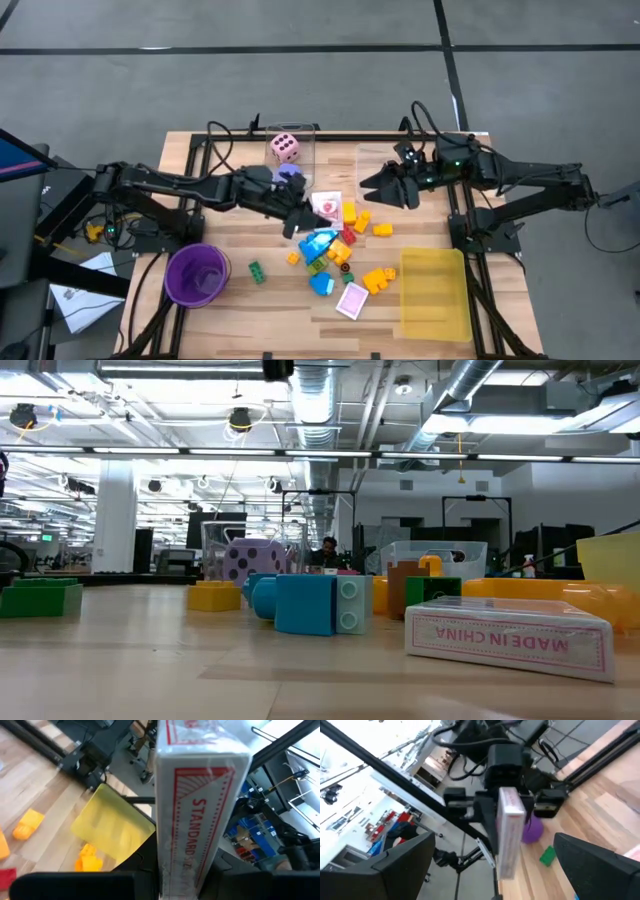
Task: Pick & Place Toys
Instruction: Put the red deck of cards into the right transparent bin
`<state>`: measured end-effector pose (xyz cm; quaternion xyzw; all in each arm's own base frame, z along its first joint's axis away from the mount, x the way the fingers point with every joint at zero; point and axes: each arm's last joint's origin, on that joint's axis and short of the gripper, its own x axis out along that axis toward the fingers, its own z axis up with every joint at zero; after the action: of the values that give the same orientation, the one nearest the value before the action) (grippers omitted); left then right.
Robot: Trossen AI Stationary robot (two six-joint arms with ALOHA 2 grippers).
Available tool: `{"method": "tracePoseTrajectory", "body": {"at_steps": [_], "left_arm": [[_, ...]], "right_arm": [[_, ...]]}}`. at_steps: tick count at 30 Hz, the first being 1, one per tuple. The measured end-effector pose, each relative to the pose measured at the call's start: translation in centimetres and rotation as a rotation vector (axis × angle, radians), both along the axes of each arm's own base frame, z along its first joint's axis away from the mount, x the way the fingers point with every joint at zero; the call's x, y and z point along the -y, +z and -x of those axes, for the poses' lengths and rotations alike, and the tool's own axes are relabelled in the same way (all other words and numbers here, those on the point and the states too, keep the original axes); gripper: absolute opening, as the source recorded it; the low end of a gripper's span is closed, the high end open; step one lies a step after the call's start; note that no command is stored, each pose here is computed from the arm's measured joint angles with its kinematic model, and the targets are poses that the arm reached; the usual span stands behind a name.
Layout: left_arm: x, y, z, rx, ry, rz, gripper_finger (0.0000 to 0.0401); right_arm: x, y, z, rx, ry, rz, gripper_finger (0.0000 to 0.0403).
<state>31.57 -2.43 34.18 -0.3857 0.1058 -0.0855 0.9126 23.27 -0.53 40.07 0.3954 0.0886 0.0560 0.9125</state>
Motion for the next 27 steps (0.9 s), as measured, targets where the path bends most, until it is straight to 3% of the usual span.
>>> {"method": "tracePoseTrajectory", "body": {"at_steps": [8, 17, 27], "left_arm": [[0.0, 0.7, 0.0, 0.022, -0.003, -0.026, 0.0070], [0.0, 0.7, 0.0, 0.019, -0.003, -0.027, 0.0070], [0.0, 0.6, -0.1, 0.018, -0.003, -0.026, 0.0070]], "right_arm": [[0.7, -1.3, -2.1, -0.041, -0.015, -0.008, 0.0399], [0.6, -1.6, -4.4, 0.045, 0.045, -0.053, 0.0399], [0.4, -1.4, -4.4, 0.064, 0.049, -0.055, 0.0399]]}}
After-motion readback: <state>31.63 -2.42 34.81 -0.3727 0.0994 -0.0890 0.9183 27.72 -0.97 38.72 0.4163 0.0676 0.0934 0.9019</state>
